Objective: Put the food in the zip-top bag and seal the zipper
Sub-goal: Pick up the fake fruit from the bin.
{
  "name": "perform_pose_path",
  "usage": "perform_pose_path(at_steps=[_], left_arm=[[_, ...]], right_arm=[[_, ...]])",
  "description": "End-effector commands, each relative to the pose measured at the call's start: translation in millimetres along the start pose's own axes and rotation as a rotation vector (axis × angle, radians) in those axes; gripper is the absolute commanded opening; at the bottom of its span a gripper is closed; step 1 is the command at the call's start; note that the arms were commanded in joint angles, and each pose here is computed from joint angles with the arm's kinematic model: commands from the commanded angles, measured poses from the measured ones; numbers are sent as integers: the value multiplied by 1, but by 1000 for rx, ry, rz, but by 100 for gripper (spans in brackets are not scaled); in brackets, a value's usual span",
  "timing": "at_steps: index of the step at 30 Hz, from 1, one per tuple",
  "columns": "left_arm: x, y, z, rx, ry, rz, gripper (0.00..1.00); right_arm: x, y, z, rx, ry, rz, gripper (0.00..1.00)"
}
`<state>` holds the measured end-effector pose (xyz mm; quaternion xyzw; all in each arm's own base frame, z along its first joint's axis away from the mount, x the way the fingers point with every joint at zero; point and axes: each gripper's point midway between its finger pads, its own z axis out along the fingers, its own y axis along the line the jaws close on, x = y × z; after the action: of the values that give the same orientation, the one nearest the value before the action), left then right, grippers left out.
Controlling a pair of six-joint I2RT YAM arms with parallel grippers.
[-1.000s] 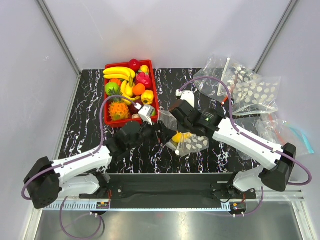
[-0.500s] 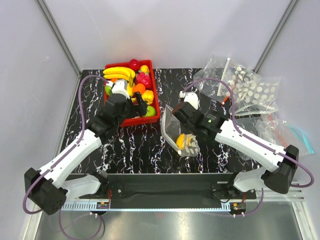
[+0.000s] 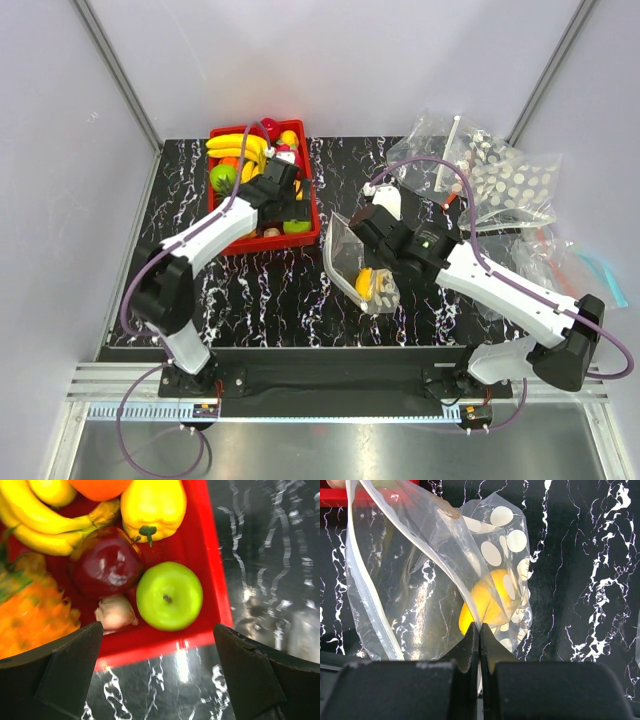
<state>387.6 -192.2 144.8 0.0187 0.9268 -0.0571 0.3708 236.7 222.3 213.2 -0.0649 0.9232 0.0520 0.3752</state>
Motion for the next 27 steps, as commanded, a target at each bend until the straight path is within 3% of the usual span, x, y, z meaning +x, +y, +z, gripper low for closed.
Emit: perform_pose_path(at_steps=[1, 14, 17, 18, 19, 22, 27], left_arm=[[-8, 2, 14, -19, 27, 31, 99], [41, -29, 60, 150, 205, 4, 98], [44, -31, 64, 176, 226, -4, 79], [43, -30, 65, 176, 227, -8, 63], [39, -27, 64, 178, 219, -15, 60], [27, -29, 47, 222, 178, -17, 54], [-5, -27, 0, 261, 19, -26, 54]], right_arm=[[-9, -10, -9, 17, -44, 37, 0], [-4, -14, -9, 17, -42, 41, 0], [-3, -13, -10, 11, -42, 45, 0], [-3, -14, -11, 11, -43, 46, 0], [-4, -14, -11, 9, -45, 48, 0], [-2, -15, -11, 13, -42, 45, 0], [-1, -13, -8, 14, -37, 40, 0]])
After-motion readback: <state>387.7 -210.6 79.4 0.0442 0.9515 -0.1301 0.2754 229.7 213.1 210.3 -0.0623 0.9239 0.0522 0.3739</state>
